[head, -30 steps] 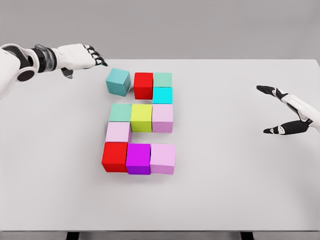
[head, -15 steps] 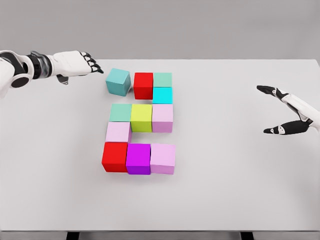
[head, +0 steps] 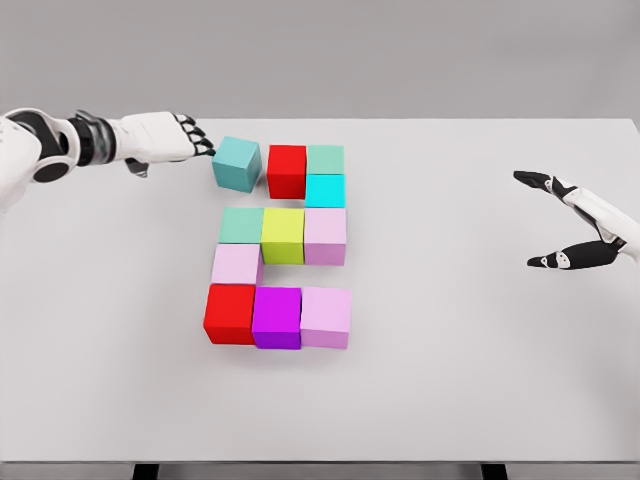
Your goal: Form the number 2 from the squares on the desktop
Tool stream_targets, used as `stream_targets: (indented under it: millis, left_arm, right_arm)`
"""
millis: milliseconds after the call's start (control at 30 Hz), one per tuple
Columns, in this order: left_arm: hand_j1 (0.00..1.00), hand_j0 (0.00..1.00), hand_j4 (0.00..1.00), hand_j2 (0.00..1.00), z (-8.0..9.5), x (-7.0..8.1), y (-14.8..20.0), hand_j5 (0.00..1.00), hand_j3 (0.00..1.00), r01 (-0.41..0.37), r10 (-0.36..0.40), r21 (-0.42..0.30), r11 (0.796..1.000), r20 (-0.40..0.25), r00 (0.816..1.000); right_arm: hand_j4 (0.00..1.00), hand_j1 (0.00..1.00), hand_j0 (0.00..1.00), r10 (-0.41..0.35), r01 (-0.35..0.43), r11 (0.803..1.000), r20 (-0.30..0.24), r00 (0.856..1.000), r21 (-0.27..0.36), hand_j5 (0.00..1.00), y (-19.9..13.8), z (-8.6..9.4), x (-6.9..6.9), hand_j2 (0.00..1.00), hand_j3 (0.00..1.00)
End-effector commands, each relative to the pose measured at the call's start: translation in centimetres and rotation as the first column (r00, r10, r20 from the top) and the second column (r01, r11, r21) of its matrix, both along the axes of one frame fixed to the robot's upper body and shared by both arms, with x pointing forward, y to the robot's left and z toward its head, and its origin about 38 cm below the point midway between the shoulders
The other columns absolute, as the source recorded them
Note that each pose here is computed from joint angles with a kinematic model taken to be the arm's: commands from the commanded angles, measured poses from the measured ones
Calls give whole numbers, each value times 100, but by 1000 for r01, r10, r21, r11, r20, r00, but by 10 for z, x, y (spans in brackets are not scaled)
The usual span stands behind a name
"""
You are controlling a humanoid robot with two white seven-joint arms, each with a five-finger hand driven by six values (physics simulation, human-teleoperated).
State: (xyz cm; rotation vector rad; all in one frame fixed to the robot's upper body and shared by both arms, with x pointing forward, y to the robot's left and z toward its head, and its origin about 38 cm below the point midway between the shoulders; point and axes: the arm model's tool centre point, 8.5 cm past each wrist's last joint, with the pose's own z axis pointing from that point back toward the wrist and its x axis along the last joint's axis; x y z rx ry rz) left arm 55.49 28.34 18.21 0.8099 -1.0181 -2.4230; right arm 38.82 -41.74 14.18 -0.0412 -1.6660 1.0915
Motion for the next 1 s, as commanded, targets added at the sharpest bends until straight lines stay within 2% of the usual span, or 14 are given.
stream_targets:
  millis: [0,367,967]
  left_arm:
    - [100,100,100,100,1,0,-2,100,100,6,-6,-6,1000,2,1000]
    - [100,100,100,100,7,-6,2,100,100,26,-26,-8,1000,13,1000]
    - [100,100,100,100,4,-9,-4,100,100,48,-48,-10,999,6,999]
  right_arm:
    - [100,100,100,-2,2,1000,0,1000,7,100,-1,1,0,100,100]
    - [100,100,100,-2,2,1000,0,1000,7,100,-1,1,0,100,100]
    - [100,100,100,-2,2,1000,0,1000,7,100,-1,1,0,100,100]
